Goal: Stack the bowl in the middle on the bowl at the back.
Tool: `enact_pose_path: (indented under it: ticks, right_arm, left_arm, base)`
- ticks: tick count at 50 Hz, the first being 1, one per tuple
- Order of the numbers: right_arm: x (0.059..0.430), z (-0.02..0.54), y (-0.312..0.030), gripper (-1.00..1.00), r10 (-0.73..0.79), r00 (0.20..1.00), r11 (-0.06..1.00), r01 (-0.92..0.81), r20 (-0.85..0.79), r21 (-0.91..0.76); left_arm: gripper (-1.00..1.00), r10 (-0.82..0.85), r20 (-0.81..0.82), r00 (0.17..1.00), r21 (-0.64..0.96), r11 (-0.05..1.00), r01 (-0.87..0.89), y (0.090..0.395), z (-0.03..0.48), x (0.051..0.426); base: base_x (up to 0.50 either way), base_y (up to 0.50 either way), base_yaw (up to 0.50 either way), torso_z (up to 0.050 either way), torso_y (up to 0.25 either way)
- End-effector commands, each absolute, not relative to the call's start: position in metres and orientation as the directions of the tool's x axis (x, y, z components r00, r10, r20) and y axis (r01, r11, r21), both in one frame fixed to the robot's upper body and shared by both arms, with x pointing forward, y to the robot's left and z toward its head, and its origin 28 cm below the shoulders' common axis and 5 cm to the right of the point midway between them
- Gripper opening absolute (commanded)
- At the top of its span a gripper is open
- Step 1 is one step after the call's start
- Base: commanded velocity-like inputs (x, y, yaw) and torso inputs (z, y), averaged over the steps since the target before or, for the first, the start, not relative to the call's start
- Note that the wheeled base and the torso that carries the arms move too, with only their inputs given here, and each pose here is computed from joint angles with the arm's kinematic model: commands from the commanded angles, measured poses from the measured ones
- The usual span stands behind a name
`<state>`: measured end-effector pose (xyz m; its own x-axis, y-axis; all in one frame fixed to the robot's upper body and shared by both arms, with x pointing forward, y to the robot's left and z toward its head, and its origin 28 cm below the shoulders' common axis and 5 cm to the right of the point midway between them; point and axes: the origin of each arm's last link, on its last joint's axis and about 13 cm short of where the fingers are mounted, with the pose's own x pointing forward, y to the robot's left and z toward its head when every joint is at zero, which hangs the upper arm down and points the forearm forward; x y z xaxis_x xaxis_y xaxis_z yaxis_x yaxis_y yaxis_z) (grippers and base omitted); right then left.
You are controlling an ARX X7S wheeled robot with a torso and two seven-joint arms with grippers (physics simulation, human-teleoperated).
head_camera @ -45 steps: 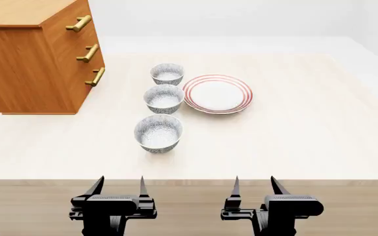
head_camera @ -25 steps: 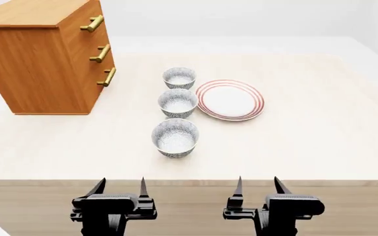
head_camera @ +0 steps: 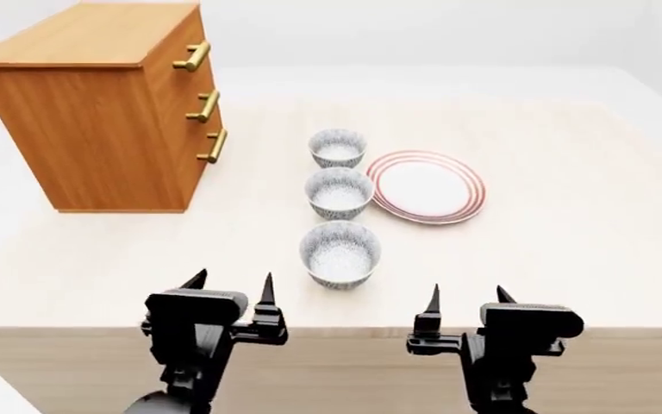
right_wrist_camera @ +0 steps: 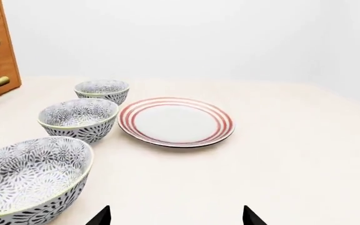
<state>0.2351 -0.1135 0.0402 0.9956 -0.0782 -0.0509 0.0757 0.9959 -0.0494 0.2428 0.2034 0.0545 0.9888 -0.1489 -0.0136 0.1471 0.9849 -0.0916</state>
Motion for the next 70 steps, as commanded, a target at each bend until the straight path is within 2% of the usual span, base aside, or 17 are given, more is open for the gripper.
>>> enact_pose_path:
  ticks: [1, 12, 41, 48, 55, 70]
  right_arm:
    - [0.255, 0.086, -0.127, 1.00, -0.098, 0.995, 0.992, 0.095, -0.033, -0.080]
    - [0.256, 0.117, -0.136, 1.00, -0.108, 0.994, 0.986, 0.108, 0.007, -0.129]
    - [0.247, 0.129, -0.134, 1.00, -0.121, 0.991, 0.981, 0.128, 0.062, -0.144]
    - [0.247, 0.128, -0.134, 1.00, -0.134, 0.989, 0.979, 0.143, 0.070, -0.146]
    - [0.246, 0.123, -0.135, 1.00, -0.138, 0.989, 0.979, 0.145, 0.061, -0.145]
    - [0.243, 0.115, -0.138, 1.00, -0.145, 0.989, 0.978, 0.149, 0.043, -0.148]
  left_arm:
    - [1.00, -0.225, 0.013, 0.974, -0.054, 0.973, 0.225, 0.197, 0.100, 0.276]
    - [1.00, -0.251, 0.037, 0.967, -0.108, 0.961, 0.254, 0.193, 0.156, 0.295]
    - [1.00, -0.370, -0.092, 0.924, -0.227, 0.912, 0.343, 0.190, 0.146, 0.303]
    - [1.00, -0.418, -0.172, 0.892, -0.271, 0.891, 0.365, 0.188, 0.146, 0.302]
    - [1.00, -0.438, -0.293, 0.850, -0.225, 0.895, 0.384, 0.181, 0.147, 0.298]
    - [1.00, -0.418, -0.395, 0.819, -0.215, 0.908, 0.359, 0.170, 0.146, 0.301]
  base:
    - [0.00, 0.00, 0.00, 0.050, 0.000]
    - [0.29, 0.00, 0.00, 0.018, 0.000]
    - [0.50, 0.00, 0.00, 0.000, 0.000]
    - [0.00, 0.00, 0.00, 0.000, 0.002]
    - [0.00, 0.00, 0.00, 0.000, 0.000]
    - [0.00, 0.00, 0.00, 0.000, 0.000]
